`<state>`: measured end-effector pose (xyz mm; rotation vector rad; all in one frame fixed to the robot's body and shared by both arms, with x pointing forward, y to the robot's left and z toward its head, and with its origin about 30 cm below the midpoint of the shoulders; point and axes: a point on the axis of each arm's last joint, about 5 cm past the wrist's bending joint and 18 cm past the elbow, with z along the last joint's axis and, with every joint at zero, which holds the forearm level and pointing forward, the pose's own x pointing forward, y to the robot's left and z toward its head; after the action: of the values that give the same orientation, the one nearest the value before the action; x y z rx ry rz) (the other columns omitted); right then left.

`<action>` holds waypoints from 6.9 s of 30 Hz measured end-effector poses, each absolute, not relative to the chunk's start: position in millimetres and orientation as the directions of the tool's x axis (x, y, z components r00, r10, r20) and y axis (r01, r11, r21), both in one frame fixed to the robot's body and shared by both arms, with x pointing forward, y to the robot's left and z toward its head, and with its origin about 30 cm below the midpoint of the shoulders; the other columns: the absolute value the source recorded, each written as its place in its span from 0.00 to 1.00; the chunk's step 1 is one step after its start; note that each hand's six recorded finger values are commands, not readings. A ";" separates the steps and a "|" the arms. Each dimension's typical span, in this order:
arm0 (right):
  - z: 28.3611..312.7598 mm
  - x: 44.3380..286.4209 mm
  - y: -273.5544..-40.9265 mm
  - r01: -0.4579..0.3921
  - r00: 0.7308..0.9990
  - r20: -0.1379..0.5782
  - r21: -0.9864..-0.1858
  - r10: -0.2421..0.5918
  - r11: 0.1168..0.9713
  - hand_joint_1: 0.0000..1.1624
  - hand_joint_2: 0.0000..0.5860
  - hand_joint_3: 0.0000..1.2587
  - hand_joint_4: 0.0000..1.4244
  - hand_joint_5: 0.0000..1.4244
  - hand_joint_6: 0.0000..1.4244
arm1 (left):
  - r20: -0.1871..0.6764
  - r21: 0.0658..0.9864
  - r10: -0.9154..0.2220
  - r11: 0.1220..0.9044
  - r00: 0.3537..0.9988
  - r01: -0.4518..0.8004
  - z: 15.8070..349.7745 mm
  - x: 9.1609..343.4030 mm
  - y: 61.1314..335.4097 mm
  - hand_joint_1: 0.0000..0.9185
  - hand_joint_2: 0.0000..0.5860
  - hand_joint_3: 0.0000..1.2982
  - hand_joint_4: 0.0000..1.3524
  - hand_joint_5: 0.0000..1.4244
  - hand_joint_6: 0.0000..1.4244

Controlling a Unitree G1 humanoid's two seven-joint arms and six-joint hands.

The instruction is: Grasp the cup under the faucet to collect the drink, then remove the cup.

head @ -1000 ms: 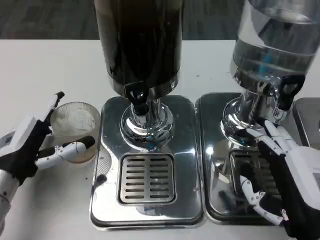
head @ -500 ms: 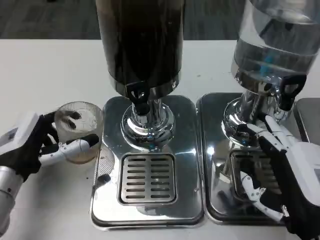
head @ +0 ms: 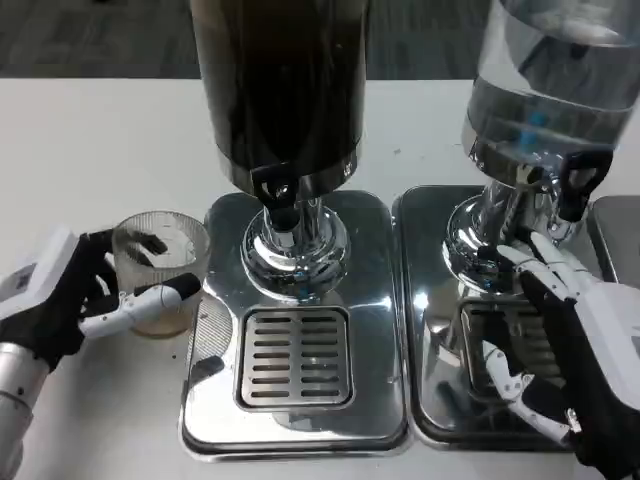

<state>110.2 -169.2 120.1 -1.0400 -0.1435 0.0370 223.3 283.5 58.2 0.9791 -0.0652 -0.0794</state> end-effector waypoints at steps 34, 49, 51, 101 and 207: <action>122.2 113.9 -168.5 0.048 0.987 0.119 -0.853 0.104 0.520 0.60 0.93 0.17 0.06 0.04 0.10 | 0.166 0.774 -0.181 0.632 0.969 -0.015 57.1 199.1 286.6 0.25 0.33 0.39 0.42 0.57 0.67; 124.9 113.6 -172.5 0.055 0.988 0.122 -0.859 0.099 0.509 0.60 0.93 0.17 0.06 0.04 0.10 | 0.177 0.755 -0.227 0.655 0.958 0.016 55.8 200.7 276.7 0.22 0.32 0.39 0.41 0.57 0.67; 125.3 113.5 -172.8 0.055 0.988 0.121 -0.859 0.099 0.508 0.60 0.94 0.17 0.06 0.04 0.10 | 0.172 0.756 -0.232 0.655 0.957 0.023 55.5 200.8 276.3 0.22 0.32 0.39 0.41 0.57 0.67; 136.5 78.7 -158.5 -0.029 0.986 0.074 -0.806 0.148 0.591 0.62 1.00 0.18 0.06 0.05 0.12 | 0.131 0.727 -0.392 0.662 0.910 0.181 53.9 231.3 227.3 0.21 0.30 0.39 0.41 0.57 0.66; 129.2 113.5 -154.6 -0.008 0.975 0.130 -0.794 0.182 0.608 0.57 0.88 0.21 0.10 0.08 0.15 | 0.234 0.371 -0.604 0.780 0.762 0.504 154.9 215.8 329.4 0.00 0.06 0.20 0.13 0.18 0.22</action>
<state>113.5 -154.6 129.2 -0.9117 -0.2061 0.1106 215.8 329.4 154.9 0.2965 -0.3537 -0.6118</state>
